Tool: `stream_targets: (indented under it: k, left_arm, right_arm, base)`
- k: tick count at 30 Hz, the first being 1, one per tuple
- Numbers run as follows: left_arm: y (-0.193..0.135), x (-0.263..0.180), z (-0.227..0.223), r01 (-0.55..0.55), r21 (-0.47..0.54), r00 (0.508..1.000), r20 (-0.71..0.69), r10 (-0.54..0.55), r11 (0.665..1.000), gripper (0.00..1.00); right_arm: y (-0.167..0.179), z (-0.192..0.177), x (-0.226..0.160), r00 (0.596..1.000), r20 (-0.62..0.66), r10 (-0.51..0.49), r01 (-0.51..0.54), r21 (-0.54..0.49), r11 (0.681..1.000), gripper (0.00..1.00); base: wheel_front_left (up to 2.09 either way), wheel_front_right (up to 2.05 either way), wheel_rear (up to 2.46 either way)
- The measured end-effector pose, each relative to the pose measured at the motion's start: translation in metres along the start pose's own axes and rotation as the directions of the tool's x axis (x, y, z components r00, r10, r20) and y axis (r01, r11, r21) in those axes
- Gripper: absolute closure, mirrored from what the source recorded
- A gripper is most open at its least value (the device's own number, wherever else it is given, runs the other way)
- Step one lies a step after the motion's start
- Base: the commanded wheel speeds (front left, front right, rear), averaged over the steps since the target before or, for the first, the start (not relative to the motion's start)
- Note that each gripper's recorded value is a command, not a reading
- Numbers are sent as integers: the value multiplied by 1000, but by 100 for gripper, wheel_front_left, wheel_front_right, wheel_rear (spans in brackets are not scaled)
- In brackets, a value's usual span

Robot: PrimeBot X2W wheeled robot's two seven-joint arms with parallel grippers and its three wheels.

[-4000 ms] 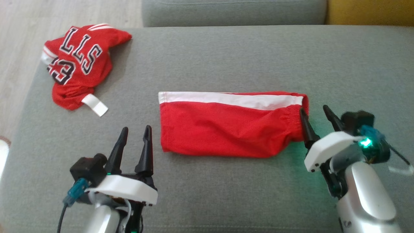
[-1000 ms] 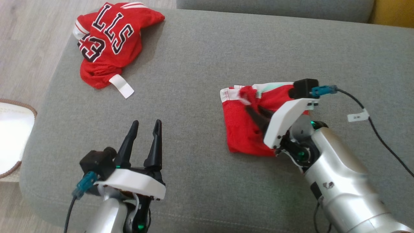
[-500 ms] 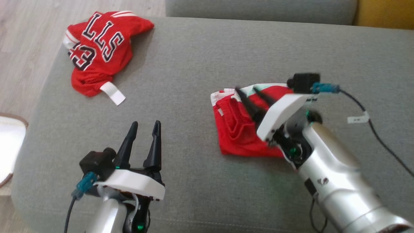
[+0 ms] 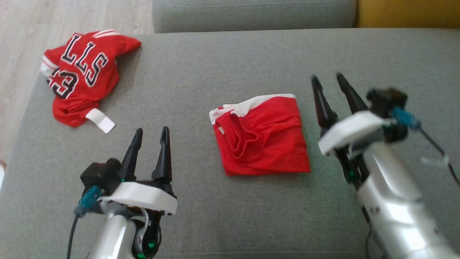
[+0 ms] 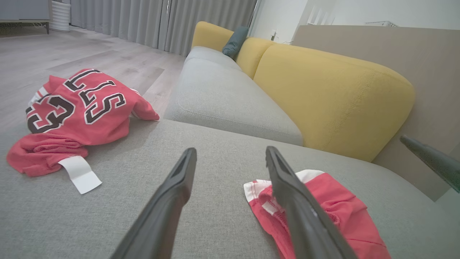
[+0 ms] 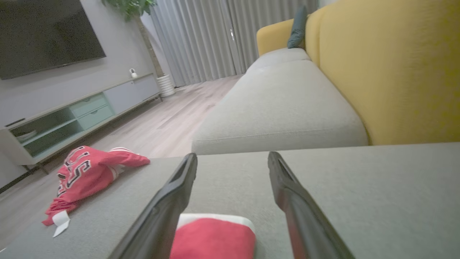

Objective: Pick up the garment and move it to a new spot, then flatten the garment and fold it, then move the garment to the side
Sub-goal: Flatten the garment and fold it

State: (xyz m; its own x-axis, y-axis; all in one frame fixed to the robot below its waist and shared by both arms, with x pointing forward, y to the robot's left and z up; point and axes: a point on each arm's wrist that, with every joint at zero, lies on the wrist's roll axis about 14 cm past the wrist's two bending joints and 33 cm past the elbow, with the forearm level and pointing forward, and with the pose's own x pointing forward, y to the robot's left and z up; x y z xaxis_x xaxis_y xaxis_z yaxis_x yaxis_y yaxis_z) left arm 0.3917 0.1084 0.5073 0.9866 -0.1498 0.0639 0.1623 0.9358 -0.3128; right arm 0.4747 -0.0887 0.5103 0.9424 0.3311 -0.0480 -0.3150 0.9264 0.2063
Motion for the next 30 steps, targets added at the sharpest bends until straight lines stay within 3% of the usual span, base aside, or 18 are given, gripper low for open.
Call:
stream_targets:
  k: [13, 20, 30]
  left_arm:
    - [3, -14, -3, -20, 7, 1000, -10, 20, 1000, 0]
    - [7, -22, -7, -34, 12, 999, -22, 34, 999, 0]
    - [10, -27, -12, -46, 12, 998, -38, 47, 999, 0]
  right_arm:
    - [-35, -14, -67, 986, 76, -151, 155, -53, 986, 0]
    - [-29, -26, -89, 985, 68, -160, 162, -28, 986, 0]
    - [-24, -19, -89, 986, 82, -148, 151, -34, 988, 0]
  base:
    - [0, 0, 0]
    - [0, 0, 0]
    - [0, 0, 0]
